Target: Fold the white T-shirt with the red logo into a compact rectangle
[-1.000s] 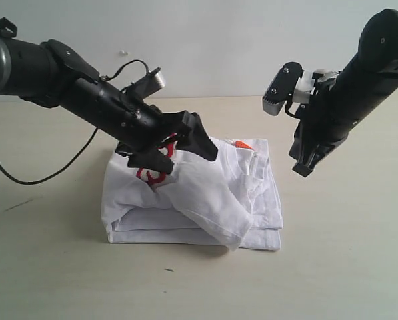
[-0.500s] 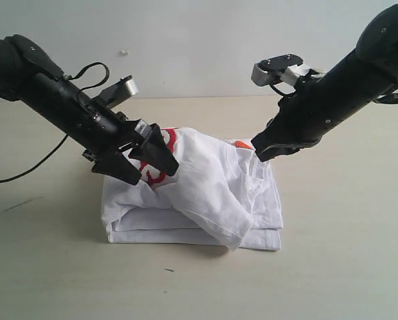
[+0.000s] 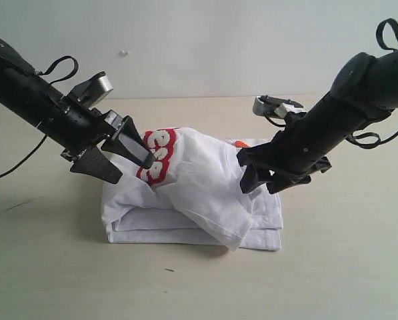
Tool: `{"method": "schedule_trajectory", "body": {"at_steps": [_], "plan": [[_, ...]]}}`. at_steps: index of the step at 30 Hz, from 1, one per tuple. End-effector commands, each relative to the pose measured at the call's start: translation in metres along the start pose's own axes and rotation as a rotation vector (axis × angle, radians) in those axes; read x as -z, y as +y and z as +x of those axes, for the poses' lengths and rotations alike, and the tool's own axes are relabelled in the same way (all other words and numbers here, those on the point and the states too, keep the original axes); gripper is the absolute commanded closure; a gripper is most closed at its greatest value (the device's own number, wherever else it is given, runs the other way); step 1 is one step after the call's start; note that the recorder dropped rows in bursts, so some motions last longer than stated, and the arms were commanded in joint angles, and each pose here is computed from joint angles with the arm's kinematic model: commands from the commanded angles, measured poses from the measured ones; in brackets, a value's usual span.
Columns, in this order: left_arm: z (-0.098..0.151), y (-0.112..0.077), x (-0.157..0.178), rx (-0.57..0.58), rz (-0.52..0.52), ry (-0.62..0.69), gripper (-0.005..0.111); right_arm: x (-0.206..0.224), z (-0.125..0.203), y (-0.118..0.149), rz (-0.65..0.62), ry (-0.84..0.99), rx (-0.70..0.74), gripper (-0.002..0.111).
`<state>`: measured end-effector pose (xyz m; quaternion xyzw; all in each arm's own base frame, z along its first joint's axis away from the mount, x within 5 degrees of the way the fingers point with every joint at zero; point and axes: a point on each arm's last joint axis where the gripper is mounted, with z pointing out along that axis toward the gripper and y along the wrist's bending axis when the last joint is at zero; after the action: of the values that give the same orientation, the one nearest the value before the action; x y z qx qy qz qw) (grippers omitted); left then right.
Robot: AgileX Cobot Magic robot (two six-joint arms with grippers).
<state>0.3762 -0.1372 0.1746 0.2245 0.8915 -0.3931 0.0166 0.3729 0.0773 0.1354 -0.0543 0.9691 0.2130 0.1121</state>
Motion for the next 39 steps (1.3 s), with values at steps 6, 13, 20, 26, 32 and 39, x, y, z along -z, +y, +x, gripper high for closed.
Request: {"method": "schedule_trajectory", "body": {"at_steps": [6,13,20,26,32,39], "plan": [[-0.004,-0.009,0.001,-0.028,0.029,-0.038,0.002,-0.013,-0.004,-0.001,-0.075,-0.048,-0.026,0.045],[-0.004,-0.008,-0.018,-0.042,0.024,0.000,0.002,-0.032,-0.003,-0.012,-0.044,-0.050,-0.051,0.076],[0.000,0.020,-0.045,-0.001,0.018,0.053,0.002,-0.002,-0.030,-0.003,0.022,-0.153,0.097,0.108],[0.012,0.037,-0.055,0.012,-0.034,0.174,0.002,0.023,-0.057,-0.003,0.146,-0.263,0.144,0.108],[0.020,0.041,-0.052,0.001,-0.077,0.256,0.002,0.028,-0.061,-0.024,0.392,-0.216,0.135,0.108],[0.020,0.041,-0.052,-0.001,-0.077,0.256,0.002,0.013,-0.051,-0.034,0.424,-0.085,0.165,0.108]]}}
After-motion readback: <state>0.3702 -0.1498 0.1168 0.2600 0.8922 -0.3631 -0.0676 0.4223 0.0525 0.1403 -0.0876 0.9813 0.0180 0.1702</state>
